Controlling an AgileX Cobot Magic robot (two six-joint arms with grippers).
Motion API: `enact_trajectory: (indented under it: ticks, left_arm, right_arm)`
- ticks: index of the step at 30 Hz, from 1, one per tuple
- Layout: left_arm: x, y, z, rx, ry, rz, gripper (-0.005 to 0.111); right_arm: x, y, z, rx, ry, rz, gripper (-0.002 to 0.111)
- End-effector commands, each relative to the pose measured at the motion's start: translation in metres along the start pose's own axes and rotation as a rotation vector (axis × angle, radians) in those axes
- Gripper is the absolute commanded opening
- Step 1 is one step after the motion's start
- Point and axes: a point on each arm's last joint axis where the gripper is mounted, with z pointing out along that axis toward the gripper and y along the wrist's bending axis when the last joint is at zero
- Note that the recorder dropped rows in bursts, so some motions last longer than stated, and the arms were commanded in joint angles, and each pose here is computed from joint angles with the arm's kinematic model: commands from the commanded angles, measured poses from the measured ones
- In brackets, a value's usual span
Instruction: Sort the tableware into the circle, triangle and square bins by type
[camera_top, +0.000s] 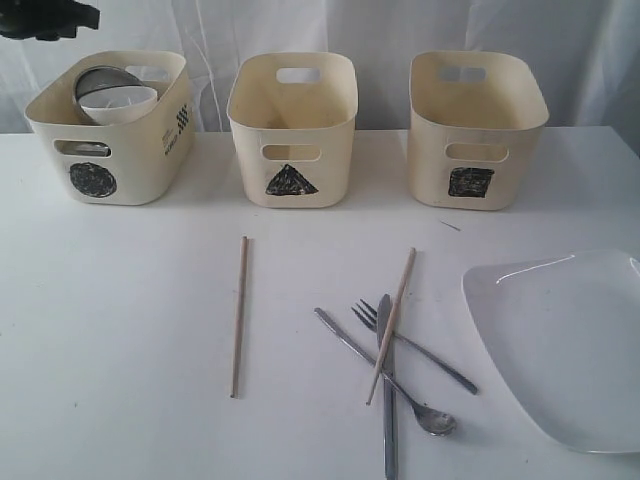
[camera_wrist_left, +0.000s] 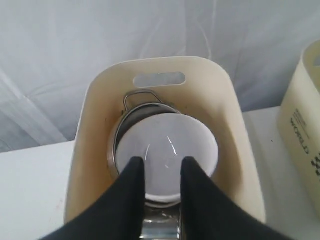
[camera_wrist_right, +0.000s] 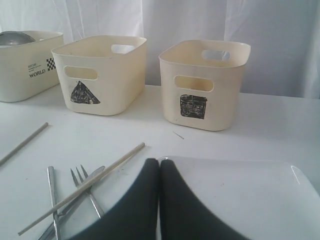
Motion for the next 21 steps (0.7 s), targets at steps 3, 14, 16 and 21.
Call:
enact_trajectory:
  ticks: [3, 14, 16, 21]
  left_arm:
    - [-0.002, -0.008, -0.063, 0.019, 0.017, -0.004, 0.000]
    - [0.050, -0.024, -0.161, -0.029, -0.092, -0.025, 0.000]
    - [0.068, -0.027, -0.180, -0.037, -0.111, -0.033, 0.000]
    - [0.122, -0.041, -0.230, -0.037, -0.167, -0.081, 0.000]
  right_arm:
    - [0.001, 0.000, 0.000, 0.002, -0.009, 0.004, 0.000]
    - [0.001, 0.000, 0.000, 0.002, -0.009, 0.004, 0.000]
    - [0.001, 0.000, 0.000, 0.002, -0.009, 0.004, 0.000]
    - [0.001, 0.000, 0.000, 0.002, -0.009, 0.004, 0.000]
